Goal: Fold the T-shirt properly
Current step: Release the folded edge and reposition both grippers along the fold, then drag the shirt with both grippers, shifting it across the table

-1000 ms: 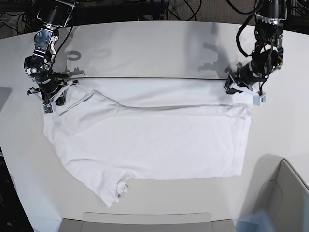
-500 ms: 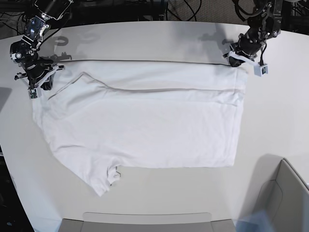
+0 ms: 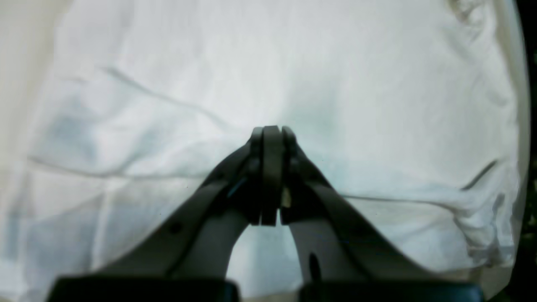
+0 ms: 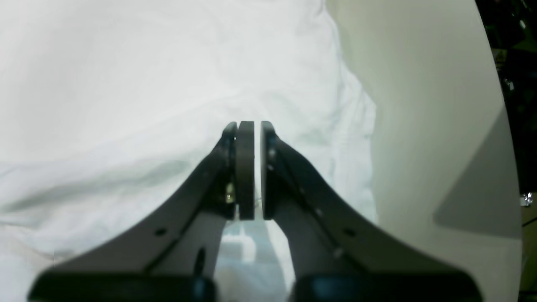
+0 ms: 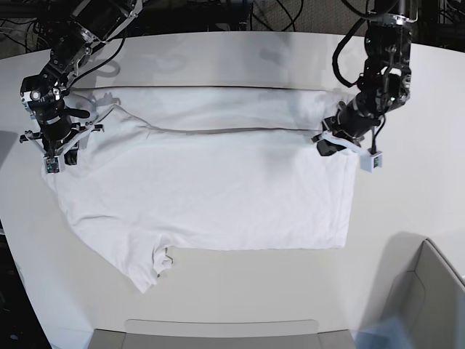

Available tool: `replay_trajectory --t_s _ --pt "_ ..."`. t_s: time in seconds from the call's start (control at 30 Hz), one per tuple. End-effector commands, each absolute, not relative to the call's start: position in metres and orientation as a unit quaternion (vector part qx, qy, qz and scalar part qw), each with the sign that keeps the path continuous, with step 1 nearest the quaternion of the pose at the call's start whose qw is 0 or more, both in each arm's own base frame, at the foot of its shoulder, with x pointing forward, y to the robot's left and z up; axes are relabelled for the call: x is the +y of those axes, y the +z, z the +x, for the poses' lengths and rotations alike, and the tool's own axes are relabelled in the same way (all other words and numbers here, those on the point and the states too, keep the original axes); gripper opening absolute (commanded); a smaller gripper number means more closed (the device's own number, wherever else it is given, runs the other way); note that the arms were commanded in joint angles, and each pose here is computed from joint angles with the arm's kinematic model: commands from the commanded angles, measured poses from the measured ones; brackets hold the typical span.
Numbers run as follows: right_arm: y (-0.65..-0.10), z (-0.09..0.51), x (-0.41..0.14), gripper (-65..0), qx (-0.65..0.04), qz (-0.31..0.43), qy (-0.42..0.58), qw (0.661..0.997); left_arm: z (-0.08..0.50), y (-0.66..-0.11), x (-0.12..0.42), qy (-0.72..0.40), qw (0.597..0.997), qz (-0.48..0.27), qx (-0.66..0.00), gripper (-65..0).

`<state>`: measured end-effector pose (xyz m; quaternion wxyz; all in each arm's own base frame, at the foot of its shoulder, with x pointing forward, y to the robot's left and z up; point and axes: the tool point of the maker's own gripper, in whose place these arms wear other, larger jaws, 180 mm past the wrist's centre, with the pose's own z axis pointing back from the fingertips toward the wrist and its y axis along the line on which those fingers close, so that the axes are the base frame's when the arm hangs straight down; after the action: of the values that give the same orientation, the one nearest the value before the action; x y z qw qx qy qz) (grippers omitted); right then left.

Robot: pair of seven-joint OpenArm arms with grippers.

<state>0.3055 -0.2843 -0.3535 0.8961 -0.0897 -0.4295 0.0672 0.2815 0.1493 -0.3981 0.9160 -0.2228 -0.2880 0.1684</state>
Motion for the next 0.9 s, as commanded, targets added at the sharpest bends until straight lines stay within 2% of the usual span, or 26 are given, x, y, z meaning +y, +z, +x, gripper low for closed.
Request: replay_trajectory --t_s 0.0,0.13,0.27,0.5,0.67,0.87 --pt "-0.349 0.313 -0.278 -62.9 -0.44 -0.082 0.081 0.891 0.289 -0.4 0.151 0.165 0.917 -0.221 -0.289 -65.0" --pt "-0.386 0.302 -0.279 -62.9 -0.381 -0.083 0.096 0.916 0.26 -0.455 0.149 0.172 0.942 -0.201 -0.209 -65.0" --pt "-0.41 0.292 -0.281 -62.9 -0.339 -0.086 0.105 0.931 0.225 -0.49 0.165 0.196 0.951 -0.174 -0.165 -65.0" --pt "-0.417 0.289 -0.271 -62.9 -0.332 -0.077 0.105 0.934 0.154 -0.513 0.225 0.162 0.973 -0.087 -0.141 -65.0" --pt "-0.431 0.28 -0.239 -62.9 -0.317 -0.053 0.137 0.937 0.113 -0.516 0.236 0.112 0.98 -0.099 -0.131 -65.0" --pt "-0.462 0.243 -0.195 -62.9 -0.269 -0.014 0.202 0.942 0.071 -0.524 0.257 0.111 0.984 -0.077 -0.116 -65.0"
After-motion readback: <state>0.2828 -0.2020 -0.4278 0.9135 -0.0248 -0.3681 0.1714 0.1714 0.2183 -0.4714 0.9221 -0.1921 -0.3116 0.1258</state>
